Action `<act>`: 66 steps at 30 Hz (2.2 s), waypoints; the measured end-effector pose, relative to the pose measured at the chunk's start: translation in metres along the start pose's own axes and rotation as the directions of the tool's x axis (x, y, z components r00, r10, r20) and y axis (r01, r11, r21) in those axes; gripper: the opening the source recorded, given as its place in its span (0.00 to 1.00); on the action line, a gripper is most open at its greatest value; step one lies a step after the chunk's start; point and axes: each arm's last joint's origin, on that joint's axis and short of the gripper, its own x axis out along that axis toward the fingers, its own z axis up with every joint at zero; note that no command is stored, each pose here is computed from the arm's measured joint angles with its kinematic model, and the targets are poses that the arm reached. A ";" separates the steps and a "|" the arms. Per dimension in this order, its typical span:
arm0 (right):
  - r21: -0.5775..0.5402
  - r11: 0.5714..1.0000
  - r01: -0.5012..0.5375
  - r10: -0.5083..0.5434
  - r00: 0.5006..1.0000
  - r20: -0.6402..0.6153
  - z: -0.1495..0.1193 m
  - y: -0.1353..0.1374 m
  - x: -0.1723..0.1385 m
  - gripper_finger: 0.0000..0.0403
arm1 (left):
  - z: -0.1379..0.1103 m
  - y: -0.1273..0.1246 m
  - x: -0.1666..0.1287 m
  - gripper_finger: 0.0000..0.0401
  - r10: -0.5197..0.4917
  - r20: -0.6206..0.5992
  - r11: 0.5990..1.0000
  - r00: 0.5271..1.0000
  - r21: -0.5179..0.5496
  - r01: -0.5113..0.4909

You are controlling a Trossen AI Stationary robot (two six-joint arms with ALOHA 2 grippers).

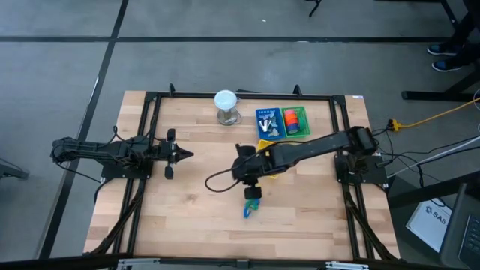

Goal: Pick and place Stapler, Stapler remover, tape
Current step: Put the green stapler into the yellow bin, then put the blue stapler into the yellow bin

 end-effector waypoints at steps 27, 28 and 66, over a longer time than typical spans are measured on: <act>0.375 0.917 0.139 -0.140 0.990 -0.024 -0.133 -0.051 0.021 0.18 | 0.000 0.000 0.000 0.00 0.000 0.000 1.000 1.000 0.000 0.000; 0.380 0.914 0.140 -0.143 0.989 -0.019 -0.134 -0.053 0.022 0.19 | 0.000 0.000 0.000 0.00 0.000 0.000 1.000 1.000 0.000 0.000; 0.383 0.920 0.081 -0.148 0.978 0.148 -0.097 -0.050 0.022 0.56 | 0.000 0.000 0.000 0.00 0.000 0.000 1.000 1.000 0.000 0.000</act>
